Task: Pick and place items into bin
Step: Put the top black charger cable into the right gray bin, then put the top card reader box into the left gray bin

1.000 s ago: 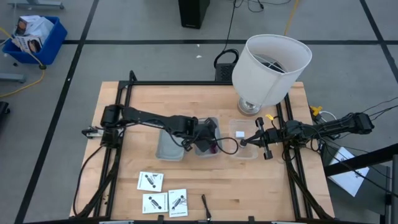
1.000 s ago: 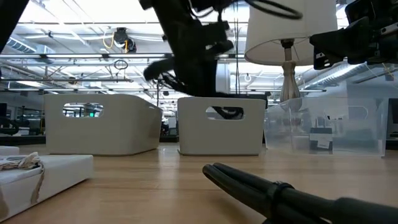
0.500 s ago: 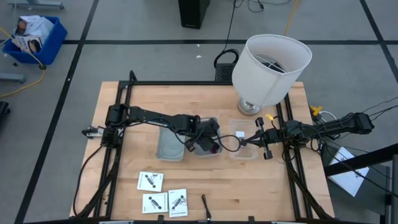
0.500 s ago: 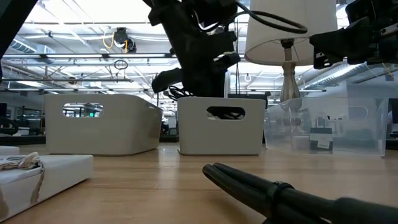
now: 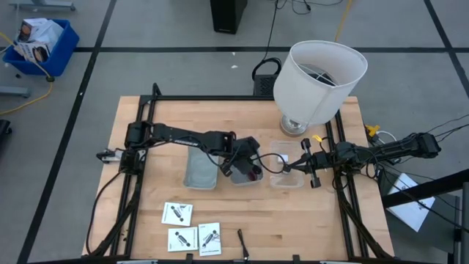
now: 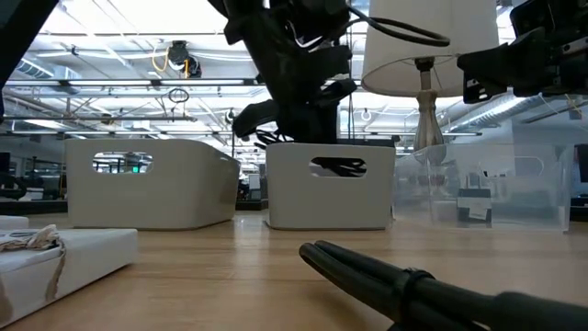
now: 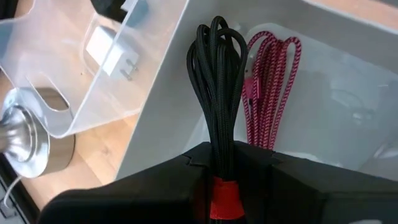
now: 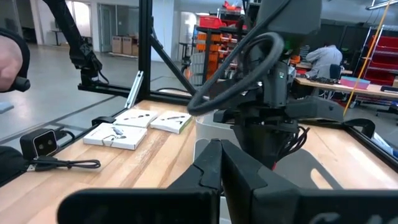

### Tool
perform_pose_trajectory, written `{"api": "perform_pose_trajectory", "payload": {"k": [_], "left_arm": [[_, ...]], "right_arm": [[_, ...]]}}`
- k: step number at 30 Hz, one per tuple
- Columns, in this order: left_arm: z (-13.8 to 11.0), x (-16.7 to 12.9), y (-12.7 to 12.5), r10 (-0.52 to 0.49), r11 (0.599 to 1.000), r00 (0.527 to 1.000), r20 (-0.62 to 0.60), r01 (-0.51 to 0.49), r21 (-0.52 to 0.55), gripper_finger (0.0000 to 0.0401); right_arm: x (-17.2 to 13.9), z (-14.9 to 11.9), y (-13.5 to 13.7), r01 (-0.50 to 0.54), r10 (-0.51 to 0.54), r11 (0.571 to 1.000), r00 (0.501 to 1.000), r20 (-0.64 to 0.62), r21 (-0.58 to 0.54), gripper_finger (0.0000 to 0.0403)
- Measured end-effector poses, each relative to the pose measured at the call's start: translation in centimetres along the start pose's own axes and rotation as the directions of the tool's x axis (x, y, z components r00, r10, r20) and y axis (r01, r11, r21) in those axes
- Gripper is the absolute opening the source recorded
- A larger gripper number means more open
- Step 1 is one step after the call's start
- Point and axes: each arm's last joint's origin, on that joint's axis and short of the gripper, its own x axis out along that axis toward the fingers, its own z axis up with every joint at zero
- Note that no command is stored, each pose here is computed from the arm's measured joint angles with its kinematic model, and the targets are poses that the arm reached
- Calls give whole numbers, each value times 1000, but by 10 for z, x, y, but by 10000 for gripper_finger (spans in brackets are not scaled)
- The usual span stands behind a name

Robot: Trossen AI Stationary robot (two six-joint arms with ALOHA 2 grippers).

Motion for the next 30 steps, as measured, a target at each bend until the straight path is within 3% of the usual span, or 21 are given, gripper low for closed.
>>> {"api": "perform_pose_trajectory", "payload": {"k": [4, 14, 21, 26, 30], "left_arm": [[-2, 0, 2, 2, 999, 1000, -2, -3, -43, 52], [-3, 0, 2, 5, 997, 1000, -2, -5, -76, 115], [0, -4, 1, 45, 996, 997, -55, -49, -68, 107], [23, -38, -6, 135, 987, 990, -43, -138, -78, 90], [50, -85, -22, 163, 963, 984, 76, -142, -228, 74]], "right_arm": [[0, 0, 0, 0, 0, 1000, 1000, -1, 0, 2], [0, 0, 0, 0, 0, 1000, 1000, -1, 0, 2], [0, 0, 0, 0, 0, 1000, 1000, -1, 0, 2], [0, 0, 0, 0, 0, 1000, 1000, -3, 0, 2], [0, -2, 0, -2, 2, 1000, 1000, -19, 2, 2]]}}
